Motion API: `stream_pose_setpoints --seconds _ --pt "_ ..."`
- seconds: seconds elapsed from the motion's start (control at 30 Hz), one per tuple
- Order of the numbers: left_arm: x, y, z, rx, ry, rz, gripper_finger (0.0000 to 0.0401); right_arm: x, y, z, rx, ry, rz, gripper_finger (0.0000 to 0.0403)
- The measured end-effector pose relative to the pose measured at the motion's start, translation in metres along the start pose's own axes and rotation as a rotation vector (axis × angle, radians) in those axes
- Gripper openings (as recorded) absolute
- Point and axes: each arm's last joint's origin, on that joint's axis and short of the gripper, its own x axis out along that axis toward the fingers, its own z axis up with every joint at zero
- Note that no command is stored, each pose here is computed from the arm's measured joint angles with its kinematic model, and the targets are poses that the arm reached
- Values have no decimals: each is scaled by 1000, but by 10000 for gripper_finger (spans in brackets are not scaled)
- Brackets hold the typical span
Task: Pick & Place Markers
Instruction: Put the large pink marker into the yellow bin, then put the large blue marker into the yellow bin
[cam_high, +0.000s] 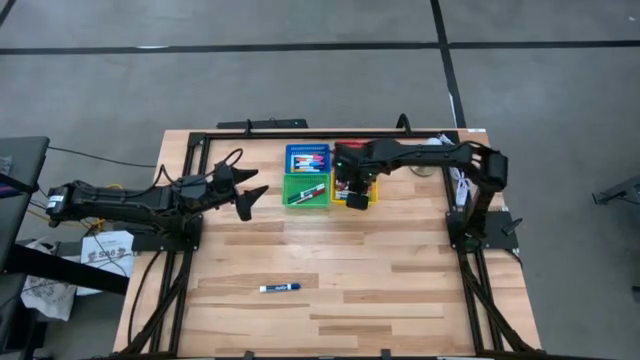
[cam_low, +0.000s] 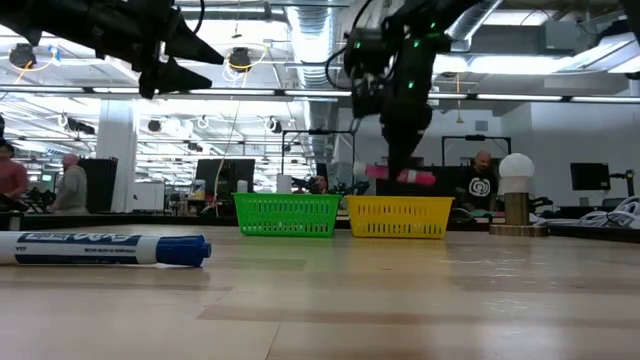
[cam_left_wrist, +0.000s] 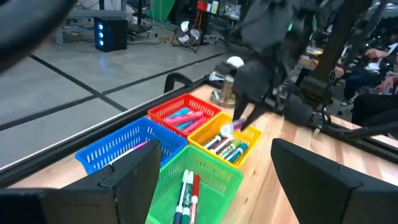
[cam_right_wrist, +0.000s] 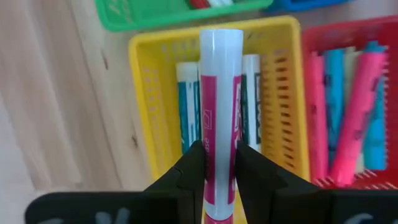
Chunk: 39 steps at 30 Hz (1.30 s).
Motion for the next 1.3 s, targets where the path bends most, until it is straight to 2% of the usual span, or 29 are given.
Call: stream_pose_setpoints --seconds 0.13,0.33,0.53,0.8,1.3 --pt "3 -1 -2 4 10 4 303 22 -1 4 -22 38 9 63" --pt "4 -1 -3 5 17 7 303 39 -10 1 -22 96 15 63" --pt "4 -1 -3 10 16 6 303 47 -22 -1 3 116 29 63" --pt "5 -1 -2 10 12 6 303 51 -22 -3 -12 141 58 66" --pt "5 -1 -2 9 9 6 303 51 -22 -1 -12 121 39 130"
